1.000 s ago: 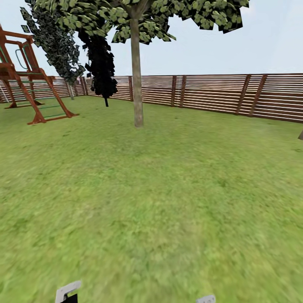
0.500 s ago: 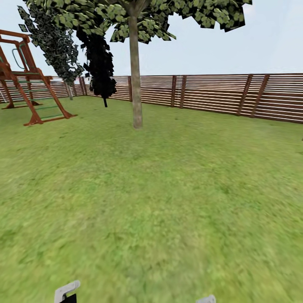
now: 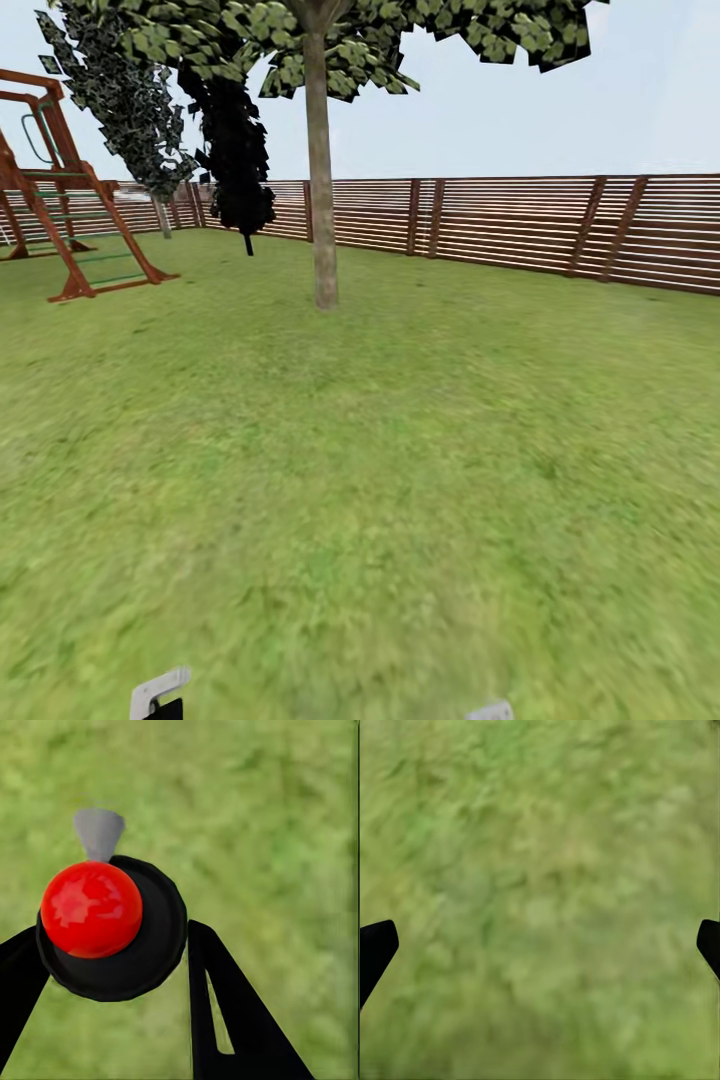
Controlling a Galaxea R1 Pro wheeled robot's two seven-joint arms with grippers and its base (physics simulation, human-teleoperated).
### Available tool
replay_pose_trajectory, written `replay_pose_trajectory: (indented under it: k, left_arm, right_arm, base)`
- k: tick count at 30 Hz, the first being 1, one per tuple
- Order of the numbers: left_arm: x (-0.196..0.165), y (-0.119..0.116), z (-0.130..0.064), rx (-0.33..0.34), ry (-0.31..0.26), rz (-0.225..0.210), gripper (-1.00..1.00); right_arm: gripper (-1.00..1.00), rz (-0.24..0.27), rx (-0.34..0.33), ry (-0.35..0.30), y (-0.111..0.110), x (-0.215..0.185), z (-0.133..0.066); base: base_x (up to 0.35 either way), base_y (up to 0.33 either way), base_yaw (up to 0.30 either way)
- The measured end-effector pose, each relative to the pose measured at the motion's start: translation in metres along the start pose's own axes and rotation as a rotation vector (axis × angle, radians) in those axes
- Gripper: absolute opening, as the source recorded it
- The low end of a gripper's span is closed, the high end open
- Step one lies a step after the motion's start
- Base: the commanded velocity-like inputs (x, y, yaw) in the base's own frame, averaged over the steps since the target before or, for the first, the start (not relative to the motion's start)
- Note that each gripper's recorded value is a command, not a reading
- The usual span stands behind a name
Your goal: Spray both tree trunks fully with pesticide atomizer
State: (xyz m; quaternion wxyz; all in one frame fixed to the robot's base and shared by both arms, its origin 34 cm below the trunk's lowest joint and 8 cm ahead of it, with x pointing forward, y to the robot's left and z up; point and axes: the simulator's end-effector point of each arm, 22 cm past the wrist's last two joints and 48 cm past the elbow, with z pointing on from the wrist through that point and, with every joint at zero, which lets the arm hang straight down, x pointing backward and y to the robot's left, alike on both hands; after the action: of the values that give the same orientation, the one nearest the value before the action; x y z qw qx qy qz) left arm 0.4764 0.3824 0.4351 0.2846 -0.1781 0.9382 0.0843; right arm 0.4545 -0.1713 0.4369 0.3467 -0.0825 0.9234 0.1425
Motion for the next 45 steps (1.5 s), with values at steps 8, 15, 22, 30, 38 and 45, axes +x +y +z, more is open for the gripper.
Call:
replay_pose_trajectory:
  k: [8, 15, 22, 30, 38, 45]
  left_arm:
    - [0.0, 0.0, 0.0, 0.0, 0.001, 0.002, -1.0]
    - [0.001, 0.0, 0.0, -0.001, 0.003, 0.005, -1.0]
    - [0.005, 0.001, 0.001, -0.003, 0.01, 0.006, -1.0]
    - [0.007, 0.001, 0.001, -0.004, 0.014, 0.008, -1.0]
    - [0.007, 0.001, 0.001, -0.004, 0.014, 0.008, -1.0]
    - [0.006, 0.001, 0.001, -0.003, 0.013, 0.008, -1.0]
  right_arm:
    - [1.0, 0.007, -0.002, 0.003, 0.005, 0.008, -0.003]
    - [1.0, -0.019, -0.002, 0.011, -0.004, 0.01, -0.006]
    - [1.0, -0.017, 0.004, 0.017, -0.007, 0.013, -0.006]
    - [1.0, -0.016, 0.007, 0.022, -0.009, 0.015, -0.007]
    - [1.0, -0.02, 0.004, 0.023, -0.009, 0.016, -0.007]
    - [1.0, -0.033, 0.023, 0.03, -0.026, 0.018, -0.011]
  base:
    - [0.34, 0.0, 0.0]
    - [0.34, 0.0, 0.042]
    - [0.34, 0.0, 0.182]
    - [0.34, 0.0, 0.059]
    - [0.34, 0.0, 0.0]
    - [0.34, 0.0, 0.0]
